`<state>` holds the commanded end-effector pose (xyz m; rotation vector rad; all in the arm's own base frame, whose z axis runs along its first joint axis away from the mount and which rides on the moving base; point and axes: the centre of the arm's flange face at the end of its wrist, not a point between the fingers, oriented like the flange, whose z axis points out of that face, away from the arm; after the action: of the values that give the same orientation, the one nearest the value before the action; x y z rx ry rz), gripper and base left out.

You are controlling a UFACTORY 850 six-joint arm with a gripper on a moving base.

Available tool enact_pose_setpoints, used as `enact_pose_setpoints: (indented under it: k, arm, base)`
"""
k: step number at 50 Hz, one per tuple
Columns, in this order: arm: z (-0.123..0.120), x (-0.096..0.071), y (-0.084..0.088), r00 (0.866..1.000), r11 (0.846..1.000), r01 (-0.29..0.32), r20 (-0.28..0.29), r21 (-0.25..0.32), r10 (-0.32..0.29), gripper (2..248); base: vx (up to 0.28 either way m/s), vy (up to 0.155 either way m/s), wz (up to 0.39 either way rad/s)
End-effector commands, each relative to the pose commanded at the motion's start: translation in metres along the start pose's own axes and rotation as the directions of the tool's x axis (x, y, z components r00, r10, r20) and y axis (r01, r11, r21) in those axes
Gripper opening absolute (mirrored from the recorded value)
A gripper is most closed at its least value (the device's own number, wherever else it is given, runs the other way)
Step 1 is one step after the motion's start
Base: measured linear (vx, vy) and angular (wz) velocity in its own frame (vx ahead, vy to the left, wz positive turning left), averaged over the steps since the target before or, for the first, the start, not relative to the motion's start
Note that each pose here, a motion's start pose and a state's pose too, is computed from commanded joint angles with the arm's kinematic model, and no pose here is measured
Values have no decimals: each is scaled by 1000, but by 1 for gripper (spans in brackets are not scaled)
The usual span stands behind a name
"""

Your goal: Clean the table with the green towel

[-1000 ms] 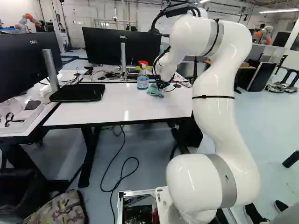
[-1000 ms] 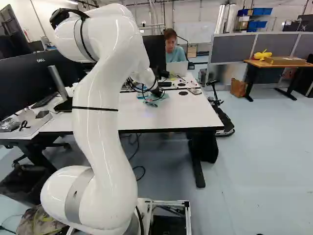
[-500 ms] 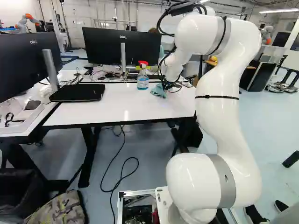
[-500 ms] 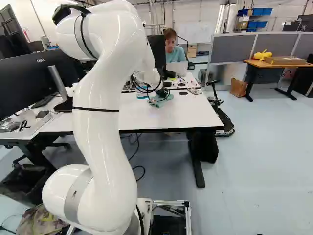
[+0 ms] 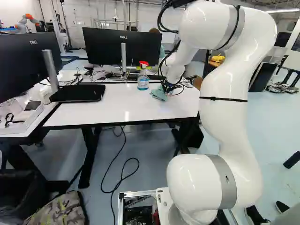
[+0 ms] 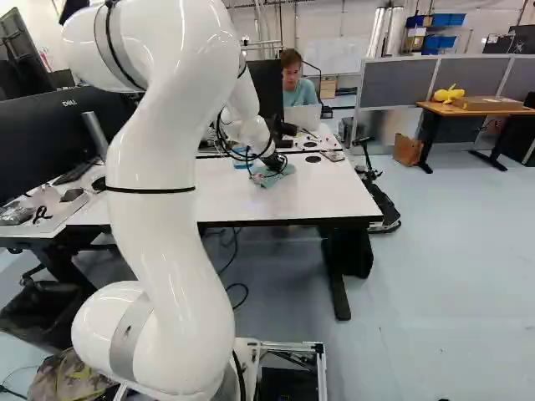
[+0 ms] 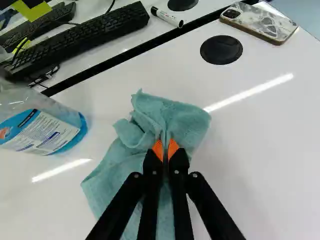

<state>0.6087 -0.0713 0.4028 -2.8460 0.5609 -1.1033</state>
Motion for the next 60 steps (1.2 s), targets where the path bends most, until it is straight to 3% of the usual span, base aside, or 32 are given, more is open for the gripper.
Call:
enact_pose_setpoints:
  k: [33, 60]
  arm:
    - [-38, -44, -24, 998, 998, 47, 39, 32, -49, 31]
    - [-69, -35, -30, 999, 997, 53, -6, 51, -53, 31]
  base:
    - [0, 0, 0]
    - [0, 0, 0]
